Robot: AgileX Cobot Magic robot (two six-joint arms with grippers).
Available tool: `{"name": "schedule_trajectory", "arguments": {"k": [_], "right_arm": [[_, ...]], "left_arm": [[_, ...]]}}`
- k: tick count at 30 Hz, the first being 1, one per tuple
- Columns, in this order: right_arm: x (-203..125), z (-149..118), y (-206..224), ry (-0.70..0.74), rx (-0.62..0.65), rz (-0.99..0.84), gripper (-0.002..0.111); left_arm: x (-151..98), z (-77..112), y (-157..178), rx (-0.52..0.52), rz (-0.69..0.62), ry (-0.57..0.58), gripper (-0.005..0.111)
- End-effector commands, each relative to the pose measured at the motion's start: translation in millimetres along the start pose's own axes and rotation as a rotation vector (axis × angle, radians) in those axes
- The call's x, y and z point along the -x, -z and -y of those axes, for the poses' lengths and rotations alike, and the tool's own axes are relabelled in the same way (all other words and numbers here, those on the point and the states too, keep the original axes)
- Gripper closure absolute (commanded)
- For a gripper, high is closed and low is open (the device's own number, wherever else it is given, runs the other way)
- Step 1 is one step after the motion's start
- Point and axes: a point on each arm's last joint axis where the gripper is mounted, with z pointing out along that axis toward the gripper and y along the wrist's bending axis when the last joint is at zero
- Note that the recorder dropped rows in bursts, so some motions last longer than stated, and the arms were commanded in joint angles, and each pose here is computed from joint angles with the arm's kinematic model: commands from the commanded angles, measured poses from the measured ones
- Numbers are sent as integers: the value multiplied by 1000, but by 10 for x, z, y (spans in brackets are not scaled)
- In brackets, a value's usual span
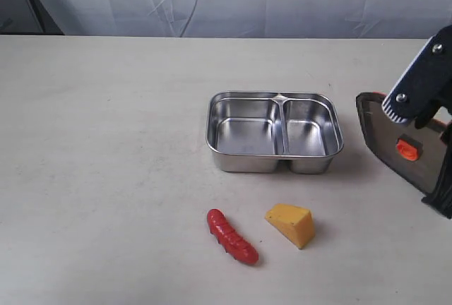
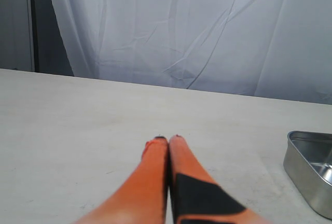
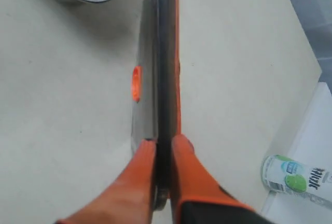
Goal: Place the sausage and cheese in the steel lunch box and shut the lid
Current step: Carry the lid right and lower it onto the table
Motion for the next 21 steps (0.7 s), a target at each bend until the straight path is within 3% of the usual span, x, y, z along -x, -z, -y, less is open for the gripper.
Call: {"name": "schedule_trajectory", "arguments": {"k": [1,12,21], "right_arm": [[-63,-182,-27,-5,84,-29,109],[-169,-474,59,31,259,-150,109],[-69,-594,77,65,328,-66,109]], "left_arm": [[10,7,2,-11,13,2,106],[10,7,2,-11,13,2,106],[12,6,2,-9,16,-16,106]]}}
